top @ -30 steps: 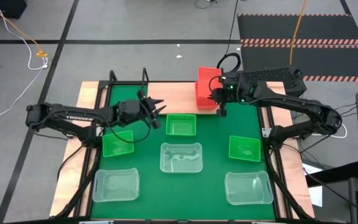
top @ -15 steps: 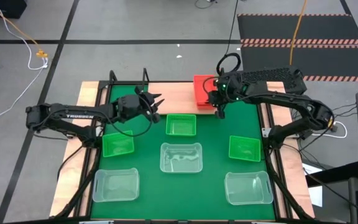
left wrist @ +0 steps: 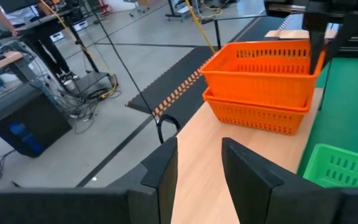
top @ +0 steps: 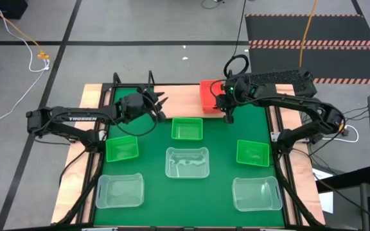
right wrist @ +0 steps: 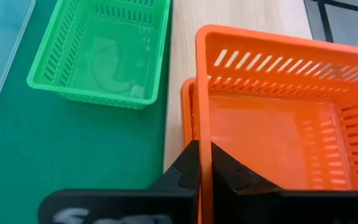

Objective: Stack baskets on shelf by color
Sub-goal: Stack the orange bin on top of the stacked orange bins on the shelf

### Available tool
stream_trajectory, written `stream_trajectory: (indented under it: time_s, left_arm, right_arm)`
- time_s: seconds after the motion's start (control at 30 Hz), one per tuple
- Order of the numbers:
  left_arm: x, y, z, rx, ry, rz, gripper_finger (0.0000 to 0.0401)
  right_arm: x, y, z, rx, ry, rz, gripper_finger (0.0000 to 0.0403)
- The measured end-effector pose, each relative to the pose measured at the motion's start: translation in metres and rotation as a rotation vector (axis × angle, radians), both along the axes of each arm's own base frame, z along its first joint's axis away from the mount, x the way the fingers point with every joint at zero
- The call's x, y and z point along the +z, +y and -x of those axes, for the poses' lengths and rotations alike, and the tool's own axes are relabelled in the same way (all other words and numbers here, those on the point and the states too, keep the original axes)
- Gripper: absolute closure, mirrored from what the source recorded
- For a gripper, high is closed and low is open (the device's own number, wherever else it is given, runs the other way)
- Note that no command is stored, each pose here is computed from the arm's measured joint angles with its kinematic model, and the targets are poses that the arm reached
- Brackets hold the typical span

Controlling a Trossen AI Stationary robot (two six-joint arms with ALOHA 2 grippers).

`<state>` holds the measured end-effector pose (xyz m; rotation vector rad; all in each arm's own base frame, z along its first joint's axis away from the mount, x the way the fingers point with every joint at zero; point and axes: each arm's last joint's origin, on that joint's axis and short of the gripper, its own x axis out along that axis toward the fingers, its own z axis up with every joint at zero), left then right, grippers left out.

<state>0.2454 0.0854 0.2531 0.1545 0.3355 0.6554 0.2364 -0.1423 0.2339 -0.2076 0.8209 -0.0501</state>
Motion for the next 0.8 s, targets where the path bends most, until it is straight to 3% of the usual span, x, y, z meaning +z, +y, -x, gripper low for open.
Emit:
stream_trajectory:
  time_s: [0.33,0.5,0.67,0.8]
  left_arm:
    - [-0.001,0.000,0.000,0.001,0.008,0.004,0.0274]
    - [-0.002,0.000,0.001,0.002,0.021,0.009,0.0274]
    - [-0.006,-0.001,0.002,0.007,0.050,0.039,0.0274]
    - [-0.009,-0.002,0.003,0.010,0.073,0.064,0.0274]
  right_arm:
    - [0.001,-0.001,0.000,-0.074,-0.015,-0.047,0.0317]
    - [0.014,-0.001,0.001,-0.231,-0.057,0.052,0.0277]
    - [0.039,0.013,0.005,-0.275,-0.160,0.157,0.0269]
    - [0.049,0.027,0.004,-0.238,-0.218,0.126,0.0272]
